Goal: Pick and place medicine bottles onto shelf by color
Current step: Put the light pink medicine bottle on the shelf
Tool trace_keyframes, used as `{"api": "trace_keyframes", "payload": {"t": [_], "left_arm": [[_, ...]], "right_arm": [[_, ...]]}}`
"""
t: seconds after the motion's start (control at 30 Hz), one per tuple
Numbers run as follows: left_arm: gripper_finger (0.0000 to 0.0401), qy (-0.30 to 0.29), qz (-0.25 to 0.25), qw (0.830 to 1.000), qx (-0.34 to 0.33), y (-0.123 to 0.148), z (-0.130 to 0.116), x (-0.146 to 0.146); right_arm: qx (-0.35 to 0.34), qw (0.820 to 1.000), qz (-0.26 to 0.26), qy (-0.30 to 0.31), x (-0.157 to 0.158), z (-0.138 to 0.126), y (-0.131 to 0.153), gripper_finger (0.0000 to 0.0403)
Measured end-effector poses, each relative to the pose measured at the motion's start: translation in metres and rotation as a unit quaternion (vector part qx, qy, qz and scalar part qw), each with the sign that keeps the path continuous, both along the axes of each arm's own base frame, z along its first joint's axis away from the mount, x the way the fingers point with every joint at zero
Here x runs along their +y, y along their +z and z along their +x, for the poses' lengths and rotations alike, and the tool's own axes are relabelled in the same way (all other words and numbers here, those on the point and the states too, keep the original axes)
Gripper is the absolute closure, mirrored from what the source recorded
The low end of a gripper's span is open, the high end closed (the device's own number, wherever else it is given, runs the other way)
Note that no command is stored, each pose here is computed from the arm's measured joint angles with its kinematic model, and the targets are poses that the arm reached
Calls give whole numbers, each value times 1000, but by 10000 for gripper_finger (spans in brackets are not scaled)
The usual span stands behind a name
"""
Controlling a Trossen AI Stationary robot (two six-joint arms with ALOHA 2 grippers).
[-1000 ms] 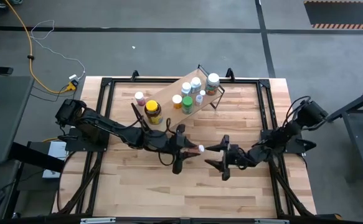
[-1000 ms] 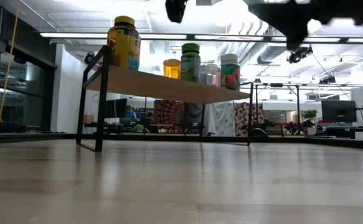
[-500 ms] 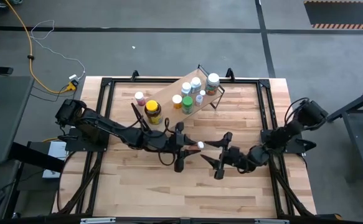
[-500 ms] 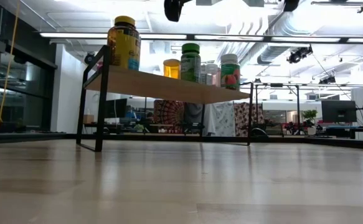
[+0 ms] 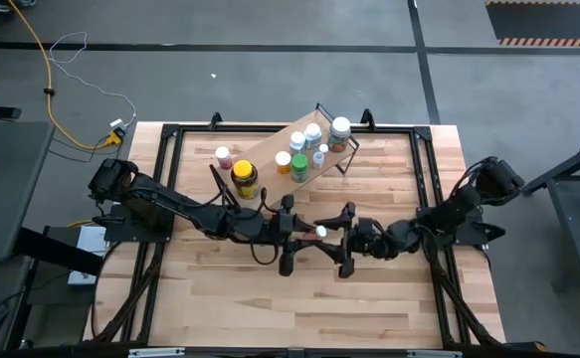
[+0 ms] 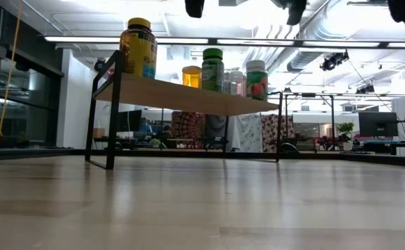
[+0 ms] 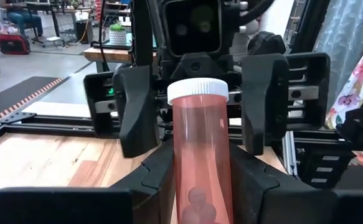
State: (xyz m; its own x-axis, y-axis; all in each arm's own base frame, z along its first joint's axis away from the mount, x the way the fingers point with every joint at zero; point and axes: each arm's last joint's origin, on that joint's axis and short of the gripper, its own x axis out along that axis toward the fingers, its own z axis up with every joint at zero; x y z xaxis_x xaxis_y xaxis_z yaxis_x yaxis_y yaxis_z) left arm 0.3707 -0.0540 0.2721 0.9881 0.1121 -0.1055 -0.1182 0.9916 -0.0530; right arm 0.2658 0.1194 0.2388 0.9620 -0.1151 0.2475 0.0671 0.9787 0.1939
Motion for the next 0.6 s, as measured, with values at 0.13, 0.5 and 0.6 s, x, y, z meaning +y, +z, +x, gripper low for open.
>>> {"api": "trace_keyframes", "payload": {"t": [0.13, 0.5, 0.6], "left_arm": [[300, 0, 4, 1000, 1, 0, 0, 0], [300, 3, 3, 1000, 1, 0, 0, 0], [300, 11, 4, 1000, 0, 0, 0, 1]], "right_arm": [[-7, 1000, 4, 6, -4, 2, 1, 162], [-27, 1000, -4, 14, -4, 1, 5, 163], [-27, 1000, -4, 14, -4, 1, 5, 164]]}}
